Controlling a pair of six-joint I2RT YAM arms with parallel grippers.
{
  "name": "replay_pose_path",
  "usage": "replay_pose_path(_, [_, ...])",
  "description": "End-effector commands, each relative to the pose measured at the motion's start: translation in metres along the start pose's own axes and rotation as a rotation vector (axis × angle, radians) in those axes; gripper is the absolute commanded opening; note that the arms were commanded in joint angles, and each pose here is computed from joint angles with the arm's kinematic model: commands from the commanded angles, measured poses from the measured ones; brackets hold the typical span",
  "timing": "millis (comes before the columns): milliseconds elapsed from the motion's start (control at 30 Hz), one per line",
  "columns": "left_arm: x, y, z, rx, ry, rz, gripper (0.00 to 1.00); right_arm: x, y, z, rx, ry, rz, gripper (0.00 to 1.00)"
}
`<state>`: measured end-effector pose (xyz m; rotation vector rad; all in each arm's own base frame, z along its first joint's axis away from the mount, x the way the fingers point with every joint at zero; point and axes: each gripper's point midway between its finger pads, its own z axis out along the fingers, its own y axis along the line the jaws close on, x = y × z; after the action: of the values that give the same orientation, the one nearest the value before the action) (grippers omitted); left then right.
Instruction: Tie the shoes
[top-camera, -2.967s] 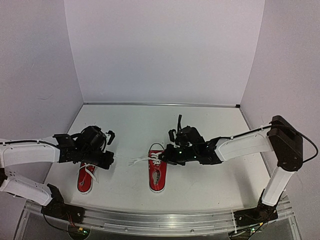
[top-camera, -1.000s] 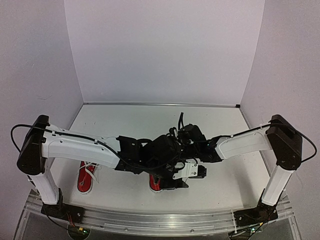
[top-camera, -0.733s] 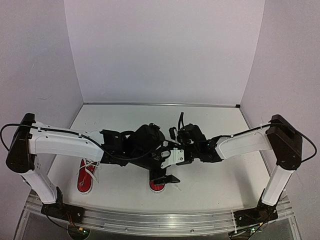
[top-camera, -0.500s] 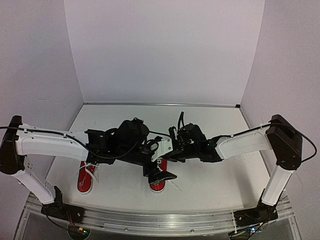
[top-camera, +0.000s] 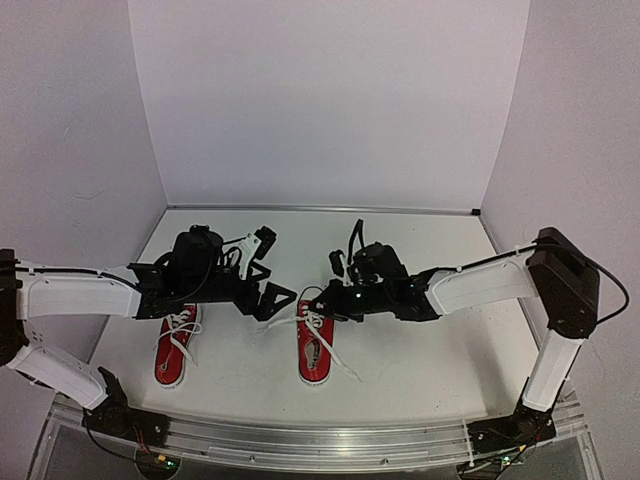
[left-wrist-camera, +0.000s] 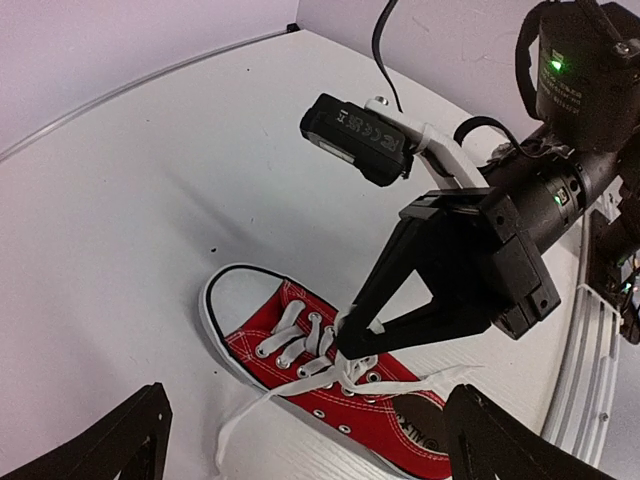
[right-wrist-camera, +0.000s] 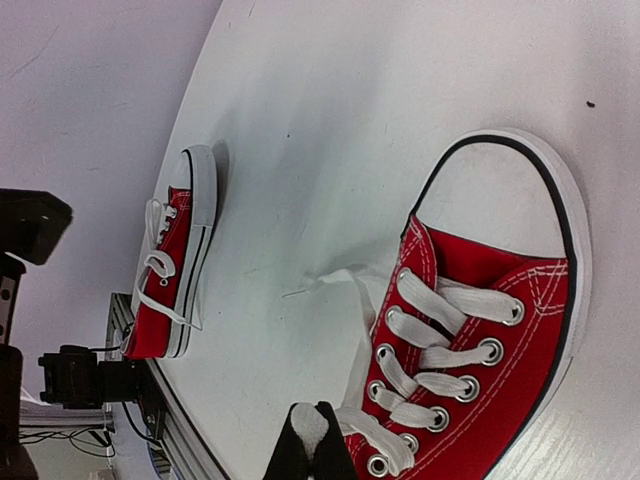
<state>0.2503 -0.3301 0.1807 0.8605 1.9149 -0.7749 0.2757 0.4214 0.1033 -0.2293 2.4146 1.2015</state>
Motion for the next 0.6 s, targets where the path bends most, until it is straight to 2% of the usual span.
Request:
replay_pose_path(0, [-0.015,-0.005,-0.004,0.09,-0.102,-0.104,0.97,-0.008,0.022,0.01,-0.066,-0.005,-0.035,0.03])
replay_pose_path(200, [-0.009,0.005,0.0,0.106,-0.113,-0.162,0.96,-0.005,0.028,0.02,-0.084,0.018,-0.038,0.08])
replay_pose_path(400, [-0.001,0.011,0.003,0.109,-0.102,-0.199,0.95,0.003,0.038,0.027,-0.11,0.049,-0.048,0.19])
replay_pose_path(567, [0.005,0.011,0.007,0.128,-0.088,-0.22,0.96,0.002,0.048,0.023,-0.138,0.05,-0.063,0.39])
